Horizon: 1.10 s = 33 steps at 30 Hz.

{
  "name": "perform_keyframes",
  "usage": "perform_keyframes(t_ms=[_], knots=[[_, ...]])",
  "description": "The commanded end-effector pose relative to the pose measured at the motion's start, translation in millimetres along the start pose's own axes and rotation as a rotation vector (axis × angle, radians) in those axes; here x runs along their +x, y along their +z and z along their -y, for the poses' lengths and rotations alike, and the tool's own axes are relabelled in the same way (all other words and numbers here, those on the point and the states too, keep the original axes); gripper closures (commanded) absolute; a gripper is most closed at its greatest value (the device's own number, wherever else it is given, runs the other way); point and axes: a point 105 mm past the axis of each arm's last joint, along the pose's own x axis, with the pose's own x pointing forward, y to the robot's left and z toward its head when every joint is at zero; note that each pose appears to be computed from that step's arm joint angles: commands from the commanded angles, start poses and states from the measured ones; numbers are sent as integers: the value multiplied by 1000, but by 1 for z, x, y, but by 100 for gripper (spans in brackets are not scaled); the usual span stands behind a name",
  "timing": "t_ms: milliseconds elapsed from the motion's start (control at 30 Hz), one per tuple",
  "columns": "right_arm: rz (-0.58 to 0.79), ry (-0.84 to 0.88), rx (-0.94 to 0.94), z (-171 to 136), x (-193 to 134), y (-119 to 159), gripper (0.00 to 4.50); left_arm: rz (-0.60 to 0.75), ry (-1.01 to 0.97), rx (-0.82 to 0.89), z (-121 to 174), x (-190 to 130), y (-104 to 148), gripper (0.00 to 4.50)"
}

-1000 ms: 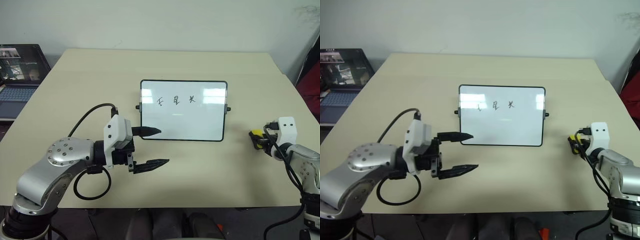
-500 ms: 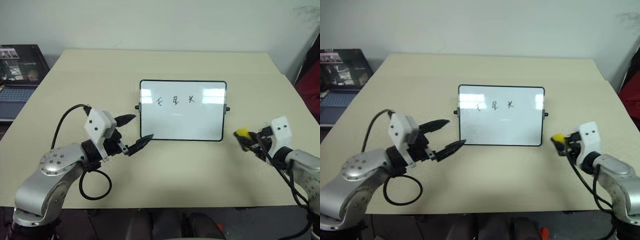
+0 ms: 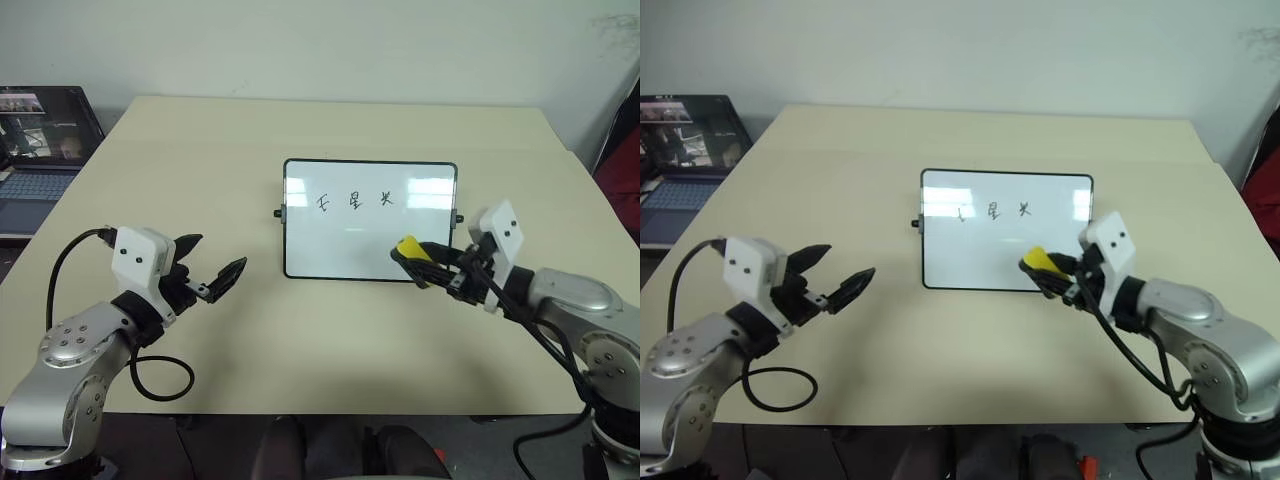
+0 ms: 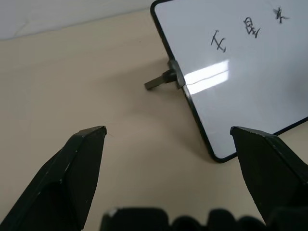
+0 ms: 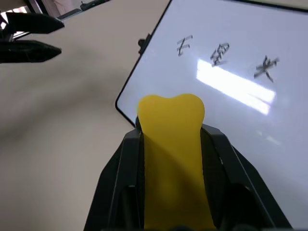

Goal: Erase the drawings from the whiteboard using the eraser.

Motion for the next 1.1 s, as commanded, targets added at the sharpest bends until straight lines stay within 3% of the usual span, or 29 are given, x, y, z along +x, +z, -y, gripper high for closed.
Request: perform_keyframes(t_ms=[33,267,400,633,800,1100], knots=[[45,-3,-79,0,7,13,328,69,-61,73,1,0,24,0],[113,-31,-154,9,20,31,328,123,2,75,-22,0,34,0],[179,-89,-288,8,62,53,328,106,-111,36,-11,-2,27,0],[214,-128,-454,-1,110,66,328,68,-110,63,-19,-3,21,0],[204,-144,-549,-2,138,65,328,58,-140,75,-15,-1,20,0],[160,-187,-614,19,156,64,328,48,-158,71,-10,1,16,0]])
